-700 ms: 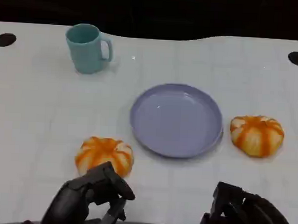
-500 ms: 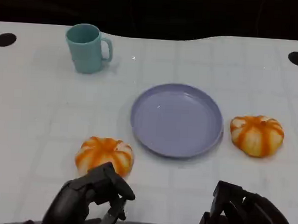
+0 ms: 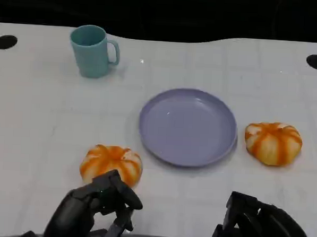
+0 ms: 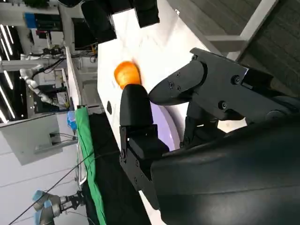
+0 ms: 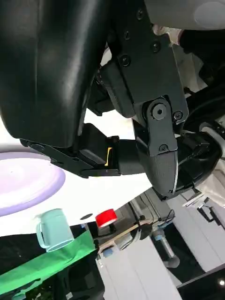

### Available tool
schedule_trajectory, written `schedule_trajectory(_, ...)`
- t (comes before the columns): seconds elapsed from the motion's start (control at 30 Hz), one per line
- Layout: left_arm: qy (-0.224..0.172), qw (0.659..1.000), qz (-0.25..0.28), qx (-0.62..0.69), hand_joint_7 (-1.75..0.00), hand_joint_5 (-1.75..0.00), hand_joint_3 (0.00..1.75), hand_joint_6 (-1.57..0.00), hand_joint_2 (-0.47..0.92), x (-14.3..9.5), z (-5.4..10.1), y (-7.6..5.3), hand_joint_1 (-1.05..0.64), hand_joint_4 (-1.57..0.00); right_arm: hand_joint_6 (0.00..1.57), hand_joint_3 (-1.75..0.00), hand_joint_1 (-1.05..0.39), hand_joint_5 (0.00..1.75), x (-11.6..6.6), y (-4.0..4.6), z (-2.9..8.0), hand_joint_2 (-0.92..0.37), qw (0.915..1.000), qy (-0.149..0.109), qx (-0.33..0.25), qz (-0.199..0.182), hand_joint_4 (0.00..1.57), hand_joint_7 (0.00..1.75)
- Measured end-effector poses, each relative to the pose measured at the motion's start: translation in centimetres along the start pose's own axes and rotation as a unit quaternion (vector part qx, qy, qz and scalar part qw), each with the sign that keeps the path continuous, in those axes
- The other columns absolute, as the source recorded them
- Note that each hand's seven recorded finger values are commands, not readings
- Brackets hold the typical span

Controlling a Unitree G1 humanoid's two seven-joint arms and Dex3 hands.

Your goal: Grasp the bread from the table and place it into the plate.

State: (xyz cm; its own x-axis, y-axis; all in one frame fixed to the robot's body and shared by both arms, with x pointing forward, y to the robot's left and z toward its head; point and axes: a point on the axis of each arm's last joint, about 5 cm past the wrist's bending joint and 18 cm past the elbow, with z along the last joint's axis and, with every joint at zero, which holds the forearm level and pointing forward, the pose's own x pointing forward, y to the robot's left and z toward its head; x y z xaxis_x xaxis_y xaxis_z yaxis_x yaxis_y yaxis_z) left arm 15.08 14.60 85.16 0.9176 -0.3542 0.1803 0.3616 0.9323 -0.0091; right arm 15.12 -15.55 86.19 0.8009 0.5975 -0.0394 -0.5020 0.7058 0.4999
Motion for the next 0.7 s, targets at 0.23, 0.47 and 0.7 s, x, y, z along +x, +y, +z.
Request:
schedule_trajectory(0.23, 0.004, 1.000, 0.011, 0.016, -0.82, -1.41, 0.34, -0.57, 0.90, 0.1, 0.8, -0.1, -0.27, -0.47, 0.76, -0.25, -0.71, 1.61, 0.1, 0.03, 0.0, -0.92, 1.0000, 0.000, -0.001, 0.002, 0.86, 1.42)
schedule_trajectory(0.47, 0.024, 0.987, -0.010, 0.156, -0.28, -0.97, 0.12, -0.52, 0.92, 1.4, 3.7, 1.8, -0.50, -0.38, 0.75, -0.25, -0.72, 1.61, 0.3, 0.04, 0.2, -0.92, 1.0000, -0.002, -0.003, 0.005, 0.86, 1.42)
schedule_trajectory(0.7, 0.063, 0.928, -0.013, 0.366, -0.01, -0.44, 0.13, -0.46, 0.92, 2.0, 7.0, 2.4, -0.61, -0.41, 0.74, -0.26, -0.72, 1.62, 0.4, -0.03, 0.1, -0.92, 1.0000, -0.001, -0.003, 0.005, 0.85, 1.43)
